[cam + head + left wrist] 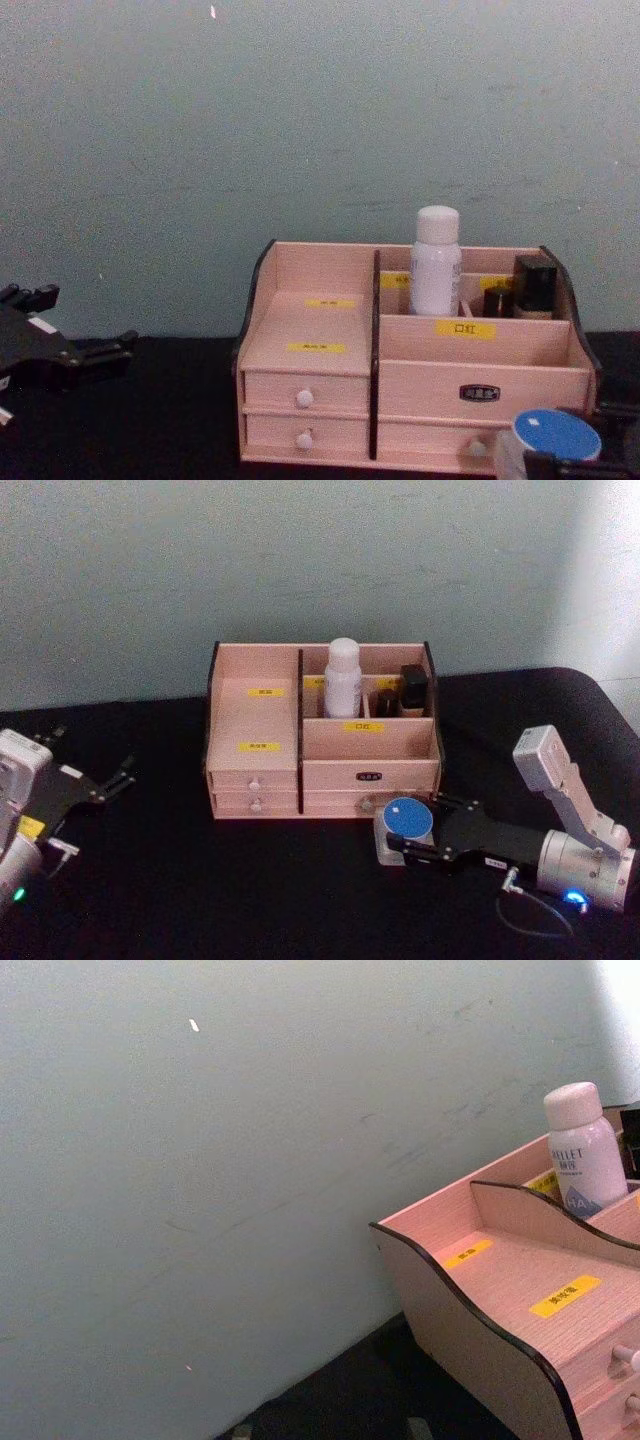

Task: Pick up the facial cleanser and watermelon frost from the table and place them into the tiered storage box.

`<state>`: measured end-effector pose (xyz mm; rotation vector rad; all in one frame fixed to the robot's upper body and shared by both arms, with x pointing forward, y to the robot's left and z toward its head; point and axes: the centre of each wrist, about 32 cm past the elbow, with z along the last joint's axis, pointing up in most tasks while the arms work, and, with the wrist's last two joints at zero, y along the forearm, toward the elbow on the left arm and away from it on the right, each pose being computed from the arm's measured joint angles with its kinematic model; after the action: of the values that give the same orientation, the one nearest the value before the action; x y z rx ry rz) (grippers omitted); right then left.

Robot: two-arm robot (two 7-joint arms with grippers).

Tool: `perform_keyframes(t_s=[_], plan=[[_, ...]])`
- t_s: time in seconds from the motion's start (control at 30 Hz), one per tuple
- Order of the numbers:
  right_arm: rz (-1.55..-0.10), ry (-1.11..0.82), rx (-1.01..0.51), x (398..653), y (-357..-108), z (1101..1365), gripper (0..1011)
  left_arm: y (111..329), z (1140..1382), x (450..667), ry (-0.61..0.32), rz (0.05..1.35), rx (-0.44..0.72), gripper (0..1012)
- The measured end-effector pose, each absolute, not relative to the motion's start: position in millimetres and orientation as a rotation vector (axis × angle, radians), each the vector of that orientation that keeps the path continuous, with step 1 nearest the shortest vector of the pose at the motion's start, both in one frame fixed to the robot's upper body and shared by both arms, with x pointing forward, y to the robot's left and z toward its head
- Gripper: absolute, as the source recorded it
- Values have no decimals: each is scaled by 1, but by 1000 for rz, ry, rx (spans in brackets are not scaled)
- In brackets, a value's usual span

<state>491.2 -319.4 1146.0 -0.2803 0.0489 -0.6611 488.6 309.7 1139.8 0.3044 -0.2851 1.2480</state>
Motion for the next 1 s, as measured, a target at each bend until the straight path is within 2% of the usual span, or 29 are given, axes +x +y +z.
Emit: perform_keyframes(t_s=[0.47, 1.0], plan=[[-548, -20, -187, 512, -297, 1164, 712, 310, 1140, 489, -285, 1248, 305, 1001], [-502, -90, -116, 538, -268, 1181, 712, 310, 1140, 489, -285, 1248, 305, 1001]])
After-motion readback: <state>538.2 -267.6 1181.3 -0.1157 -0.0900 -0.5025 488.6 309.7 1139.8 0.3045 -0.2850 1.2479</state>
